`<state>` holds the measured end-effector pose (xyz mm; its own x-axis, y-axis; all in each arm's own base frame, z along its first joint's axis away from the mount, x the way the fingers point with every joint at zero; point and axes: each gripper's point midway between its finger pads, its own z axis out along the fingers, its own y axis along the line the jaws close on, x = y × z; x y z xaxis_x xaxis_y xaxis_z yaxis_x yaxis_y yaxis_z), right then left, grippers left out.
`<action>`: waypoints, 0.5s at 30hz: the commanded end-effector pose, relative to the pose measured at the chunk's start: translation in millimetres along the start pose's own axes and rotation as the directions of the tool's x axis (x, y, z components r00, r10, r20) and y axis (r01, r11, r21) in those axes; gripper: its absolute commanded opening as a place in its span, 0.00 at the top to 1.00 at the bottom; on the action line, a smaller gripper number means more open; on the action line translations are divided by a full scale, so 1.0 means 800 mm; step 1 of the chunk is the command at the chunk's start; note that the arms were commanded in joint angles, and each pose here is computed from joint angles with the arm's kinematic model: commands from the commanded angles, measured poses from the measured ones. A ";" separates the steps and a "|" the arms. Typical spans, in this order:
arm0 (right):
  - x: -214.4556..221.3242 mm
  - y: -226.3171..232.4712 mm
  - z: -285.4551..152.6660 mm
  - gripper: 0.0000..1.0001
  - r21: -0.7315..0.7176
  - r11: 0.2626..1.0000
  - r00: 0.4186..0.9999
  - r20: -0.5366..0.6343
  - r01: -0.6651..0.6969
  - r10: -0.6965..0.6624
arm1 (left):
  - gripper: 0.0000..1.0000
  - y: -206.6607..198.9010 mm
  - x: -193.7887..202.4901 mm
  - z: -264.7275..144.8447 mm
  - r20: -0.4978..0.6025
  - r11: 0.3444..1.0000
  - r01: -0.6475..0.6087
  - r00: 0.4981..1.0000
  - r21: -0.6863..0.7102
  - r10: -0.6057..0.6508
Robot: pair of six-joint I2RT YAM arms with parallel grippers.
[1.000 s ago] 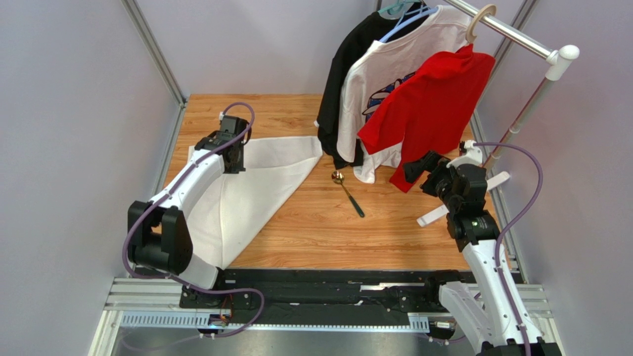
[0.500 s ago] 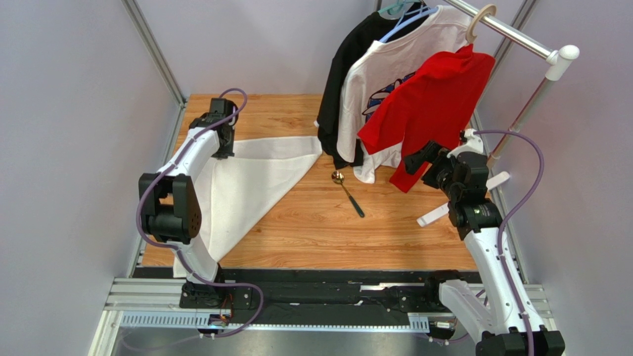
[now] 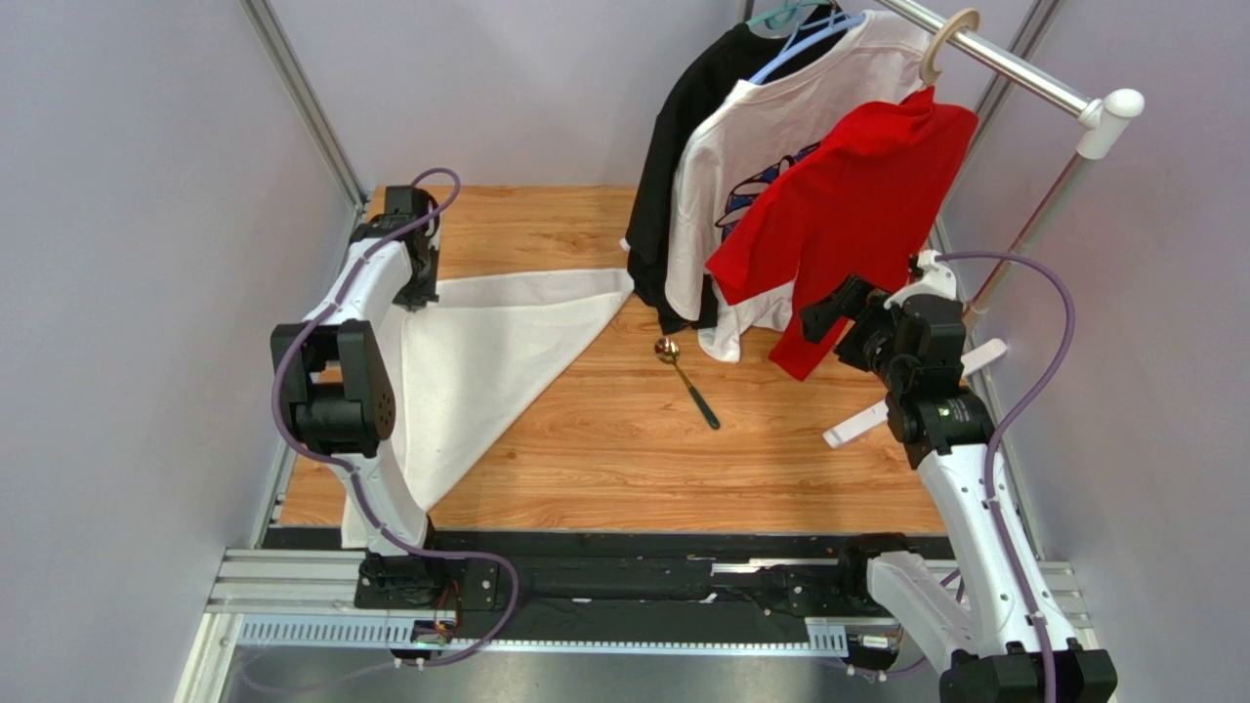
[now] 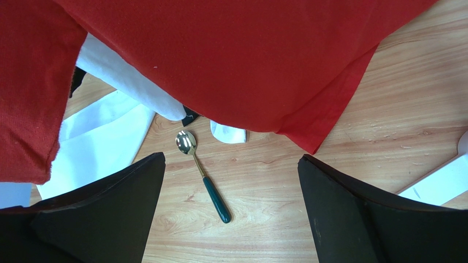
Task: Fold the napkin, place the utensils inside, and roll it up
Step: Fold the napkin
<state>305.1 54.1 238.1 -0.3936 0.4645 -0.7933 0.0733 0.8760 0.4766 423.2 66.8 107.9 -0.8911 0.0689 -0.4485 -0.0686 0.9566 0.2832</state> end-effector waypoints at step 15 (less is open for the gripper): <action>-0.031 0.003 -0.015 0.04 0.040 0.998 0.999 0.031 0.043 -0.044 | 1.00 0.045 -0.038 0.042 0.010 0.999 0.053 0.999 0.006 -0.053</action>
<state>302.6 50.9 239.6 -0.4093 0.4574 -0.7894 0.0964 0.8821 0.4612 446.5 92.5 92.6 -0.8976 0.0189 -0.4404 -0.1004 0.9641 0.2460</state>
